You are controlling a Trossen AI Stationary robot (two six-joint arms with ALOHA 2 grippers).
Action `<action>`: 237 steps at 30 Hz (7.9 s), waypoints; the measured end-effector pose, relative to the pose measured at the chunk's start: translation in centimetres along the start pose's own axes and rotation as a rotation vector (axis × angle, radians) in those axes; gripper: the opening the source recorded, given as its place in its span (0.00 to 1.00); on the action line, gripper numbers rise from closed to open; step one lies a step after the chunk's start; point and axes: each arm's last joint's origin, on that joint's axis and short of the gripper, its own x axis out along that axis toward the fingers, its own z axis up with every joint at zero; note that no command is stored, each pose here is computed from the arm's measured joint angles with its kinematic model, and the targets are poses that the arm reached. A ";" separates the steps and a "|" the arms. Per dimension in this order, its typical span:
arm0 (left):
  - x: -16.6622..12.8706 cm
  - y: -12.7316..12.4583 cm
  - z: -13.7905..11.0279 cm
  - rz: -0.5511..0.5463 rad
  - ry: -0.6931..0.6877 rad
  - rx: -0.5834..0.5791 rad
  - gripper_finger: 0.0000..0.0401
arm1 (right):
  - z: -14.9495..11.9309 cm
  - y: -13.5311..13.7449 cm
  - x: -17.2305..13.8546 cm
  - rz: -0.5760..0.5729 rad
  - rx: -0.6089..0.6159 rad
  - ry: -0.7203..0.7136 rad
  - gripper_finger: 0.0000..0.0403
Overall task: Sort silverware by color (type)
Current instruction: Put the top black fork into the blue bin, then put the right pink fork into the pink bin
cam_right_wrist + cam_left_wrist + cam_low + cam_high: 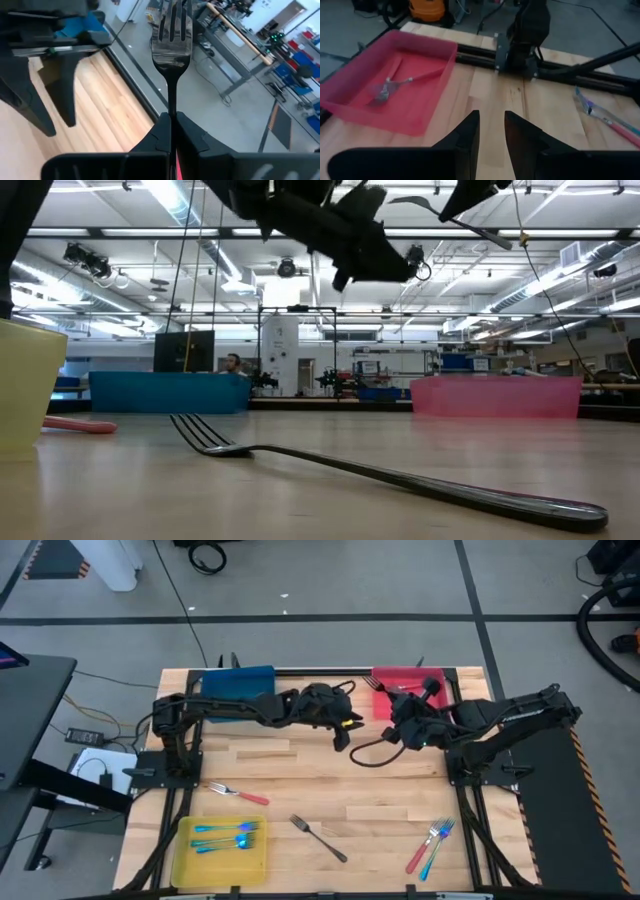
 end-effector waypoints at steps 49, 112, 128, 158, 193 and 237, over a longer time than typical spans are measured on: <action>-4.1 -0.1 -3.6 -0.150 -0.534 -0.086 0.22 | -2.1 8.2 3.9 0.079 0.063 -0.232 0.03; -3.9 2.1 -4.1 0.037 -0.482 0.020 0.00 | -2.3 8.1 6.6 0.219 0.138 -0.165 0.19; -8.5 6.5 -3.1 0.229 -0.182 0.063 0.00 | -3.3 8.1 5.9 0.146 0.050 -0.115 0.25; -20.6 15.6 -8.8 0.748 0.779 0.083 0.02 | -3.9 8.3 5.9 0.228 0.086 -0.058 0.25; -16.2 18.4 -14.6 0.626 1.078 0.063 0.18 | -3.9 8.3 5.9 0.234 0.081 -0.054 0.25; -12.6 -3.8 -8.2 0.197 0.472 0.330 0.26 | -10.3 6.1 -1.2 0.801 0.195 0.847 0.25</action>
